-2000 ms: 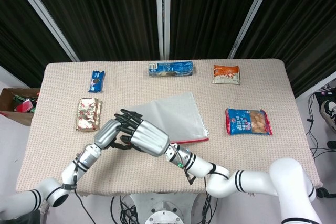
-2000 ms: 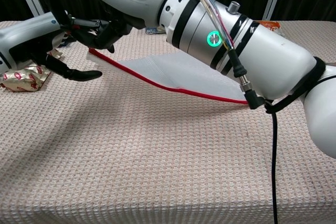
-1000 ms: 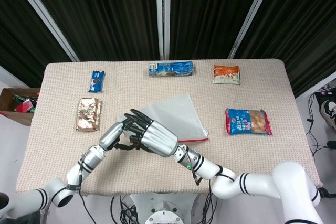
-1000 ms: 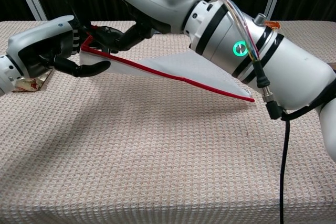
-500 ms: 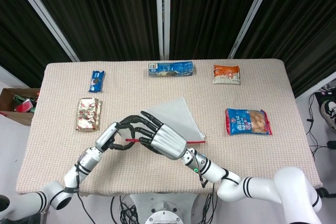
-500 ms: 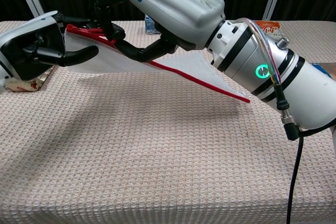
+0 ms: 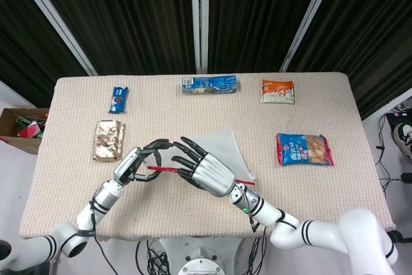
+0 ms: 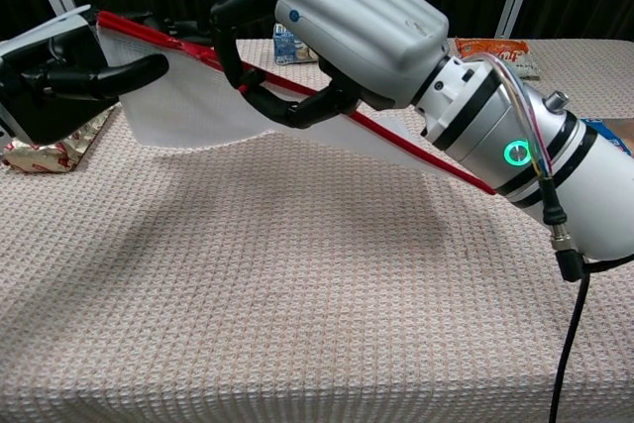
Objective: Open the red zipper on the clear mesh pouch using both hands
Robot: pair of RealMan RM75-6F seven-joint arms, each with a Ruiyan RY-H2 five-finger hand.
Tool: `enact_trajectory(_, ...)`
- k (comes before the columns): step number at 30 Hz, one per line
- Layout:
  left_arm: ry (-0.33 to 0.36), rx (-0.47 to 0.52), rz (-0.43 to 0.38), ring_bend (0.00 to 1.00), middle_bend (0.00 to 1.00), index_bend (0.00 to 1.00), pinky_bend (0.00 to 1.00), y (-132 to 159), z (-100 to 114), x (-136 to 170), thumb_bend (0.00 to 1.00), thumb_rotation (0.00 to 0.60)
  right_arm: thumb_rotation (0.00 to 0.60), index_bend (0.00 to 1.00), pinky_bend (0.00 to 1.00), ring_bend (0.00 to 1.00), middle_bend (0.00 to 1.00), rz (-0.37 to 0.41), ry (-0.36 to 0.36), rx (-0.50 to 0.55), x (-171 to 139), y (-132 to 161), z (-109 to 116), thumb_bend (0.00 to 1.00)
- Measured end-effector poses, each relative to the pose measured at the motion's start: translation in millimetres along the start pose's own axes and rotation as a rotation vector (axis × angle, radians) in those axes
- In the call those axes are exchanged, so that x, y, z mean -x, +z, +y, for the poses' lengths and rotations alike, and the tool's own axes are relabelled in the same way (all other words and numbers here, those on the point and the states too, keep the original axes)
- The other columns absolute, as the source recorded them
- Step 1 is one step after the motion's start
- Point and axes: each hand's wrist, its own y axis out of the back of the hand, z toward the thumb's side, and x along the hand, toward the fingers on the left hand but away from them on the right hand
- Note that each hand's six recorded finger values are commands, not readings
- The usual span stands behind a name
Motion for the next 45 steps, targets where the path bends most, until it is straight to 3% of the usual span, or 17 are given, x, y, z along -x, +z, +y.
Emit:
enact_trajectory(13, 0.113, -0.023, 0.027, 0.12, 0.23, 0.66, 0.18, -8, 34, 8, 0.46, 0.6, 0.6, 0.92, 0.0, 0.0, 0.27, -0.038, 0.032, -0.079, -41, -24, 11, 0.49)
enact_trajectory(25, 0.22, -0.079, 0.093, 0.12, 0.23, 0.66, 0.17, -23, 65, 23, 0.48, 0.6, 0.6, 0.92, 0.0, 0.0, 0.28, -0.109, 0.105, -0.157, -89, -51, 21, 0.49)
enact_trajectory(45, 0.244, -0.121, 0.139, 0.12, 0.23, 0.66, 0.17, -35, 68, 35, 0.47, 0.6, 0.6, 0.92, 0.0, 0.0, 0.28, -0.218, 0.165, -0.16, -141, -70, 25, 0.49)
